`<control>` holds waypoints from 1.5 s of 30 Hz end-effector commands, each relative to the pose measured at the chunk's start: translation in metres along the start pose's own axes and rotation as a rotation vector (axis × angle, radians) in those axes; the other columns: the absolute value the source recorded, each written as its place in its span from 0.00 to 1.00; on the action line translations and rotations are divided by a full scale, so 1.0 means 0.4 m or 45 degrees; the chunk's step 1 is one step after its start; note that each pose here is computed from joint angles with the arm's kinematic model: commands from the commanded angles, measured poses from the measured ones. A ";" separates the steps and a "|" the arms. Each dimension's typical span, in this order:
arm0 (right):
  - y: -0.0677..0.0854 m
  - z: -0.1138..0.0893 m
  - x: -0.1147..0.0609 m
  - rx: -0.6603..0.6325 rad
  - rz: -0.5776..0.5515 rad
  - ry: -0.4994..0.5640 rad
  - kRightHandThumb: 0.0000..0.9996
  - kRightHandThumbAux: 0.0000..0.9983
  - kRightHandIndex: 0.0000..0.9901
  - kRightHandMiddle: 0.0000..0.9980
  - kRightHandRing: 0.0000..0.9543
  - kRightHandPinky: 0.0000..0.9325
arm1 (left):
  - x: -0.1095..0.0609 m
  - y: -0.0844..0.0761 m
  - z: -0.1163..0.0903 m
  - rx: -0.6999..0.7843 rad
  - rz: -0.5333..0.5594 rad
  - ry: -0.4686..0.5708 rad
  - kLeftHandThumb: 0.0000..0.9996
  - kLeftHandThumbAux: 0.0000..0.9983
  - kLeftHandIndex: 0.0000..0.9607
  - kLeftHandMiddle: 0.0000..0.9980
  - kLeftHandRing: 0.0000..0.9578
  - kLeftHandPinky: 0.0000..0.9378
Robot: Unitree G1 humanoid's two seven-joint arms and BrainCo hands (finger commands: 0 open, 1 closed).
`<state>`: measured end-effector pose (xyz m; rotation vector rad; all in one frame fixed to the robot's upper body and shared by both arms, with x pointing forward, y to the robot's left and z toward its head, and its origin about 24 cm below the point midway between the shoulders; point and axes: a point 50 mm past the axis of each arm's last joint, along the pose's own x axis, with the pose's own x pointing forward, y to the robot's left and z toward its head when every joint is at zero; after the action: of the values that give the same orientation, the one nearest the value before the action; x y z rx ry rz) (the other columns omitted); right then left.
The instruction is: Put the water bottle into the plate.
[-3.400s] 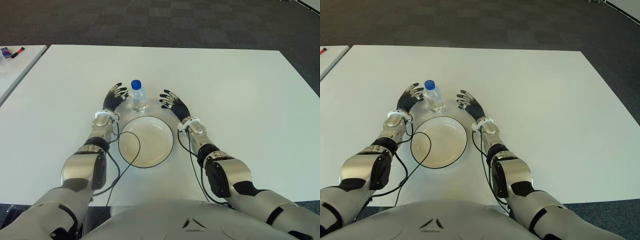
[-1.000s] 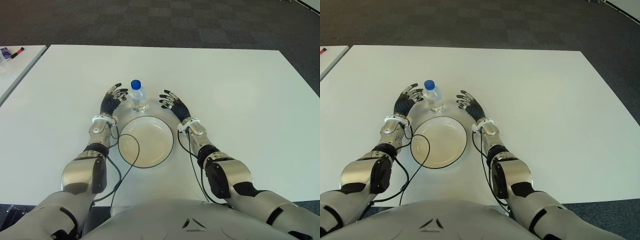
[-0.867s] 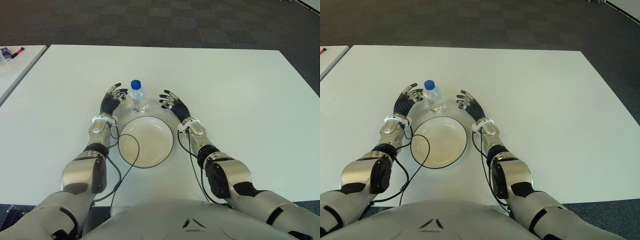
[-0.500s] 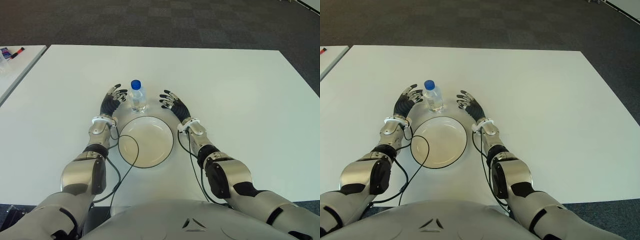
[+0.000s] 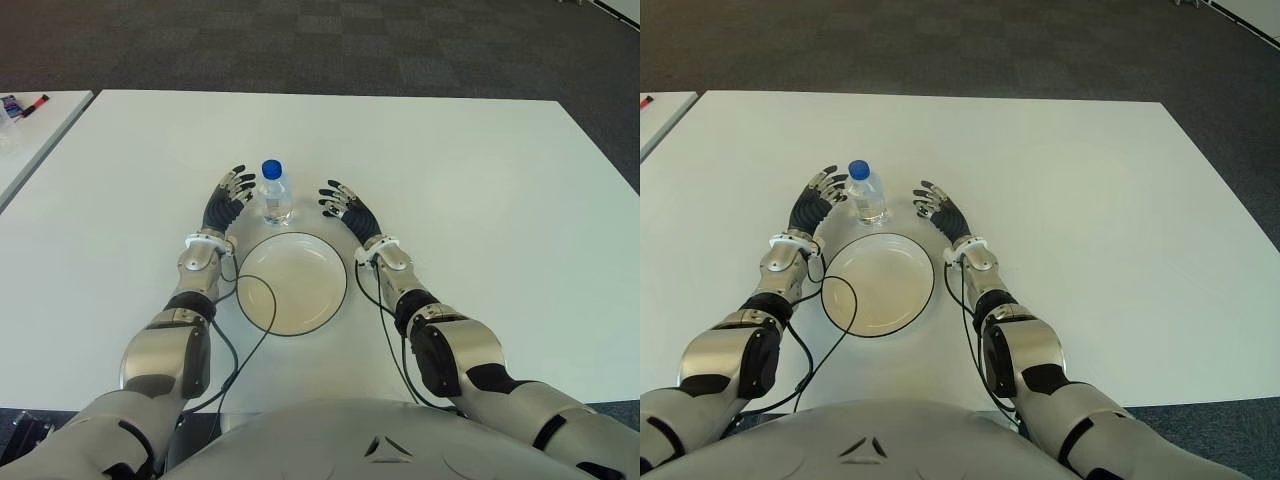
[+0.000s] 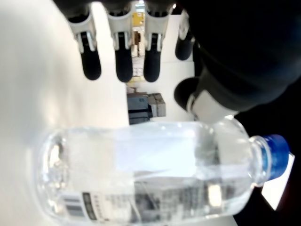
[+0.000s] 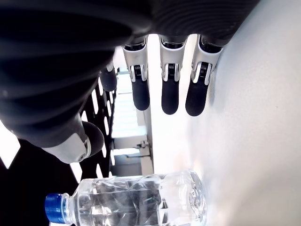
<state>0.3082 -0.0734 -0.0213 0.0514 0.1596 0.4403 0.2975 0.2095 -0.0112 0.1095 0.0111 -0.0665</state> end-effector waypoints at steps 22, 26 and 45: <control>0.058 -0.053 -0.012 0.136 0.031 0.117 0.11 0.64 0.09 0.17 0.17 0.21 | -0.020 0.014 0.005 0.192 -0.082 -0.007 0.49 0.57 0.05 0.11 0.11 0.16; 0.060 -0.052 -0.011 0.139 0.030 0.112 0.11 0.63 0.09 0.17 0.17 0.20 | -0.020 0.013 0.014 0.203 -0.084 -0.044 0.46 0.57 0.04 0.10 0.10 0.15; 0.060 -0.052 -0.008 0.156 0.019 0.126 0.13 0.61 0.09 0.15 0.15 0.20 | -0.035 0.005 0.046 0.256 -0.075 -0.171 0.42 0.54 0.02 0.08 0.07 0.12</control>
<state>0.3090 -0.0752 -0.0217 0.0781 0.1710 0.4283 0.2878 0.2108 0.0110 0.2934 -0.1389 -0.1318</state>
